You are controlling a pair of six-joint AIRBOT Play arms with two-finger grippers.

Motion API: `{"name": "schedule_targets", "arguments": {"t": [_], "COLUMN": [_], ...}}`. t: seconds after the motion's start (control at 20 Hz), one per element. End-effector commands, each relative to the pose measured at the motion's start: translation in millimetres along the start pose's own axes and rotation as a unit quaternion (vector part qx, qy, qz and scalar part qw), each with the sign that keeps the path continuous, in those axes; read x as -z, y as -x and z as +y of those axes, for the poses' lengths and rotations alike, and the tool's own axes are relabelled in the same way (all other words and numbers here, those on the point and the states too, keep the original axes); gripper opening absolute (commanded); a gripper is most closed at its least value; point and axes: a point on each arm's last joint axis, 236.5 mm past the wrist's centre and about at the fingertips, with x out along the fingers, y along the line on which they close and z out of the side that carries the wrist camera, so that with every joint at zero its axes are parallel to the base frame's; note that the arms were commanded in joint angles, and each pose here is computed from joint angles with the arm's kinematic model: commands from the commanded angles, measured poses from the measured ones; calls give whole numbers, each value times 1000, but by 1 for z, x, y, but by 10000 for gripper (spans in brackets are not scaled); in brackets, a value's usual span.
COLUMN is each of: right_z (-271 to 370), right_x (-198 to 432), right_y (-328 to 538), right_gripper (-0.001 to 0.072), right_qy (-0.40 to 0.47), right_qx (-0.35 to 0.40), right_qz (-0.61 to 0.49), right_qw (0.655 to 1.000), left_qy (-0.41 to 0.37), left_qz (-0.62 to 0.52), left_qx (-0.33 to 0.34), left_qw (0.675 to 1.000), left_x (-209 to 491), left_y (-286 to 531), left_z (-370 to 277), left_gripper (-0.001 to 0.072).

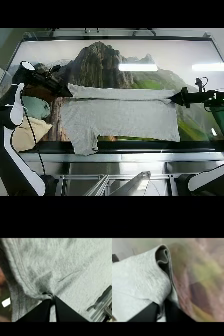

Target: Fold the shirts.

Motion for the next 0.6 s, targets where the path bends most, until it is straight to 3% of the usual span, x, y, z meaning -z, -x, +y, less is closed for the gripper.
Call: {"name": "schedule_targets", "arguments": {"t": [0.0,0.15,0.2,0.3,0.4,0.45,0.5,0.55], "right_z": [6,31,32,16,-7,-17,-28,-38], "right_x": [6,-1,0,22,63,86,110,135], "right_y": [9,54,72,102,117,119,118,114], "right_gripper": [320,319,316,227,233,306,426,467], "right_qy": [15,39,51,63,44,26,2,-19], "right_qx": [-1,4,29,104,157,171,182,187], "right_qz": [21,6,-2,11,31,45,60,78], "right_qw": [1000,999,998,992,986,984,982,979], "left_qy": [9,28,36,43,48,55,66,81], "left_qz": [11,-3,-15,-34,-53,-57,-54,-41], "left_qx": [-3,-8,-9,-6,-5,-4,0,11], "left_qw": [1000,1000,999,998,997,997,996,996], "left_x": [4,10,17,37,63,79,95,116], "left_y": [14,57,68,76,70,63,55,44], "left_z": [-7,-17,-19,-22,-21,-19,-18,-17], "left_gripper": [254,252,251,251,251,251,251,252]}}
